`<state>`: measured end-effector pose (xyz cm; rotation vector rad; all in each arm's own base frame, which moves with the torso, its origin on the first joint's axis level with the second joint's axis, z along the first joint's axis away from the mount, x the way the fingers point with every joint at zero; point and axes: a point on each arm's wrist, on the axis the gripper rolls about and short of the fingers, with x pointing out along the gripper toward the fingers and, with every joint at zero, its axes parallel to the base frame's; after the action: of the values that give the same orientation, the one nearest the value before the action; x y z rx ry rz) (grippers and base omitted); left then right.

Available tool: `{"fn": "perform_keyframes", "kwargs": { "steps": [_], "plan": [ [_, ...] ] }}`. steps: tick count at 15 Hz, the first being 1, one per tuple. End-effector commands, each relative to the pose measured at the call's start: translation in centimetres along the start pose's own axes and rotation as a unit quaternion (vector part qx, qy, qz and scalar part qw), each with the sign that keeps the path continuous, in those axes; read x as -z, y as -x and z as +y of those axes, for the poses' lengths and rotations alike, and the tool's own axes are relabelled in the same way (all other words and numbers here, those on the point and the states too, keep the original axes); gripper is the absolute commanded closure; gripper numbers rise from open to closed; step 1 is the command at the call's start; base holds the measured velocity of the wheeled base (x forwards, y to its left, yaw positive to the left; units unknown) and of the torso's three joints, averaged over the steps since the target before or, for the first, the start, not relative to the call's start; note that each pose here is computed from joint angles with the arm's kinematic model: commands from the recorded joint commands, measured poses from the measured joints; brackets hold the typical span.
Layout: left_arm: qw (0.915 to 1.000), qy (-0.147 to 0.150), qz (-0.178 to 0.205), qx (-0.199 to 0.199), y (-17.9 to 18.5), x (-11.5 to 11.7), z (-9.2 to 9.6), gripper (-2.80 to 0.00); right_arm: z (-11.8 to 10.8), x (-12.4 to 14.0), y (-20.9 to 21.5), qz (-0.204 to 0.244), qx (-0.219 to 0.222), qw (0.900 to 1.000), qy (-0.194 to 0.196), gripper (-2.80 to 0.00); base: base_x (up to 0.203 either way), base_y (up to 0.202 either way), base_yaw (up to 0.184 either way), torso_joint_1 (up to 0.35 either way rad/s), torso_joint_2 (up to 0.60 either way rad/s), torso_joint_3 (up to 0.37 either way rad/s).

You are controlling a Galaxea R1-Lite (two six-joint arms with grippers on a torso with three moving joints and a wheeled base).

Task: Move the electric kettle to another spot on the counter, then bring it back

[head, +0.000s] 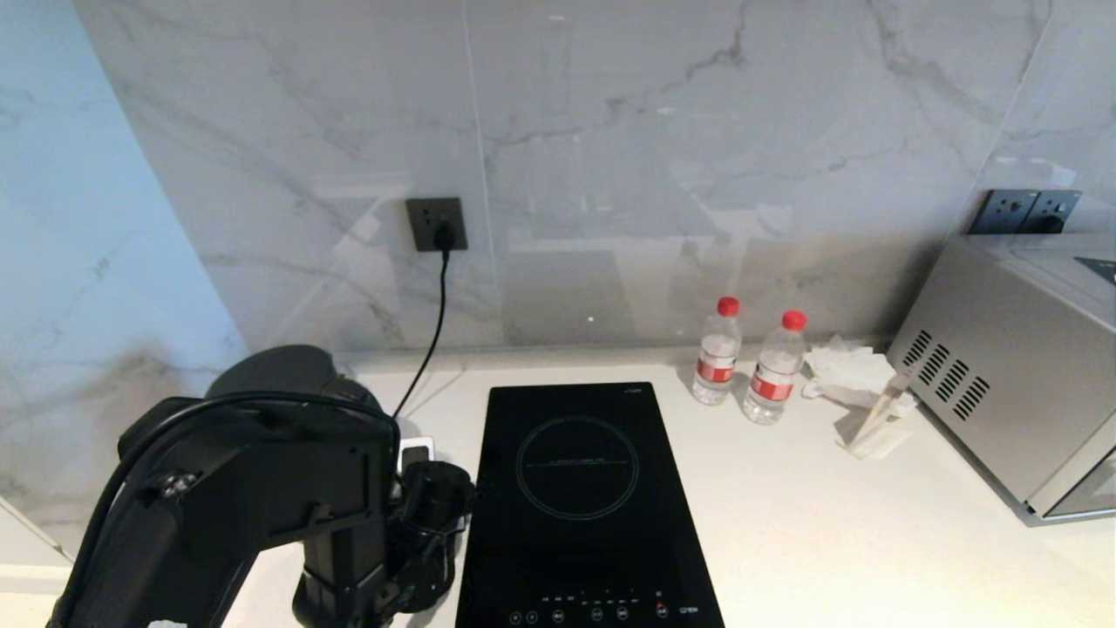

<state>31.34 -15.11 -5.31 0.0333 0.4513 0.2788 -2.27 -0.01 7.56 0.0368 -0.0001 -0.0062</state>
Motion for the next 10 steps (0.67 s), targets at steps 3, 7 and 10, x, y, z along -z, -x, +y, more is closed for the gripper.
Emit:
{"fn": "perform_keyframes", "kwargs": {
  "steps": [3, 7, 10],
  "plan": [
    [0.9998, 0.012, -0.012, -0.012, -1.3, -0.6, 0.1, -2.8, 0.0, 0.0, 0.0, 0.0, 0.0, 1.0, 0.0, 0.0, 0.0, 0.0, 0.0, 0.0, 0.0, 0.0],
    [0.9997, 0.008, -0.011, -0.021, -1.6, -0.5, 0.5, -2.8, 0.0, 0.0, 0.0, 0.0, 0.0, 1.0, 0.0, 0.0, 0.0, 0.0, 0.0, 0.0, 0.0, 0.0],
    [0.9996, 0.01, -0.013, -0.022, -1.6, -0.8, 0.6, -2.8, 0.0, 0.0, 0.0, 0.0, 0.0, 1.0, 0.0, 0.0, 0.0, 0.0, 0.0, 0.0, 0.0, 0.0]
  ]
}}
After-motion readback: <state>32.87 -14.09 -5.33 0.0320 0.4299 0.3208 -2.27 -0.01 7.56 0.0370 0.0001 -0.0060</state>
